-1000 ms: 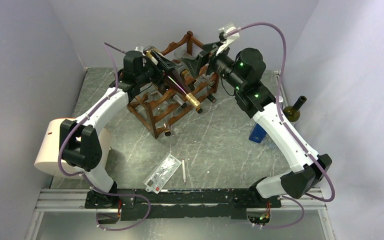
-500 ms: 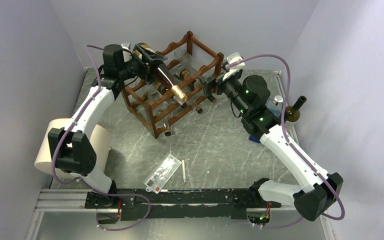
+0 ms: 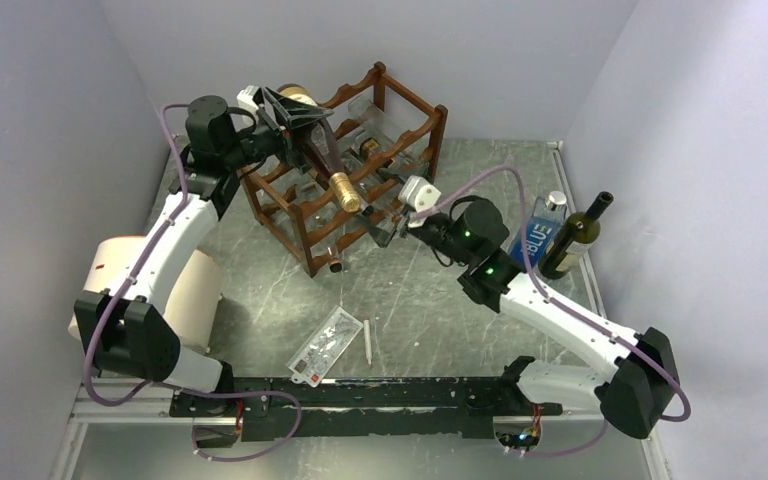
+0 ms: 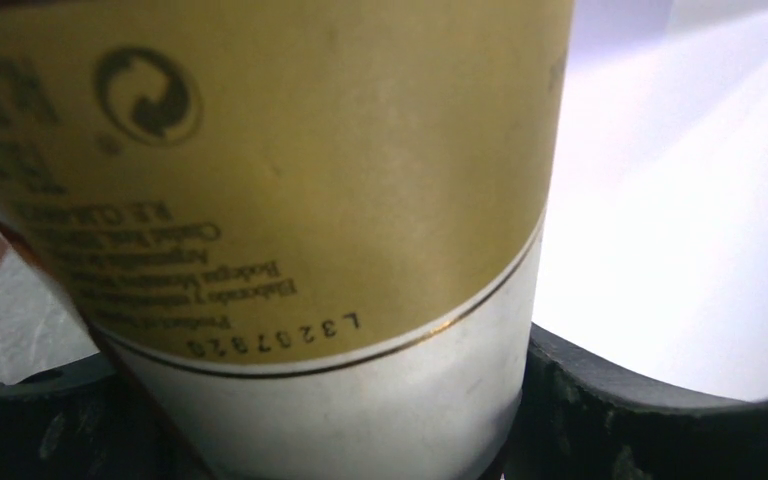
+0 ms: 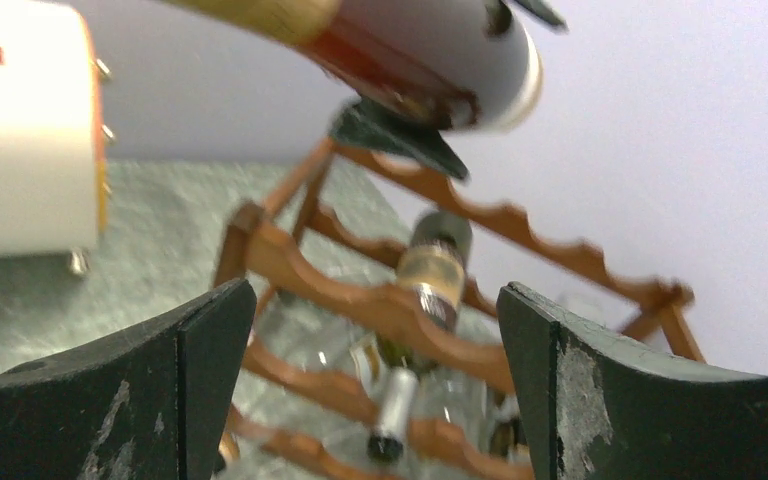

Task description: Take the wine bottle off the wine rack

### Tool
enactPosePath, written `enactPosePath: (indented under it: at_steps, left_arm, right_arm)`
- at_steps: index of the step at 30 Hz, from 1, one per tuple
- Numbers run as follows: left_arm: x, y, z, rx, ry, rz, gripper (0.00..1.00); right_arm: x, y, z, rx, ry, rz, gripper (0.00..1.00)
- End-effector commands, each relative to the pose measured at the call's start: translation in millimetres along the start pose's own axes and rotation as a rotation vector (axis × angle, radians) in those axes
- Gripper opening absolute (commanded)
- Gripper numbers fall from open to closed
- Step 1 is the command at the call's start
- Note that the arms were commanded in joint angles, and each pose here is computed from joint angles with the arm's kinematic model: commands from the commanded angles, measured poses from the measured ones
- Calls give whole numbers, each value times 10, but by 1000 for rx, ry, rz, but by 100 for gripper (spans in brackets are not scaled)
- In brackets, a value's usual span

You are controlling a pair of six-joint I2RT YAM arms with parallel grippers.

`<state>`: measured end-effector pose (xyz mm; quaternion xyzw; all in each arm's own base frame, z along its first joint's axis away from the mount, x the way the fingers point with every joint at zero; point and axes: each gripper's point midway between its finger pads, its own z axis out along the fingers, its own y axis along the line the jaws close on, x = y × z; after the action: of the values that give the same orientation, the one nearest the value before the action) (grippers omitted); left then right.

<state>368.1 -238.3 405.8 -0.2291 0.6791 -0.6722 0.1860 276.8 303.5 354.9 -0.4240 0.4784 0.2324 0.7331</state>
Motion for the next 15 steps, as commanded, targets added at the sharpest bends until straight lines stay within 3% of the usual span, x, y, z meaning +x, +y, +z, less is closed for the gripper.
enactPosePath:
  at_steps: [1, 7, 15]
  left_arm:
    - [509, -1089, -459, 330, 65, 198, 7]
    - [528, -1083, -499, 329, 50, 141, 7]
    - [529, -1089, -480, 335, 45, 112, 7]
  right_arm:
    - [-898, 128, 67, -27, -372, -84, 95]
    - [-1347, 237, 181, 23, -574, -122, 96]
    - [-1650, 91, 268, 115, -763, -4, 93]
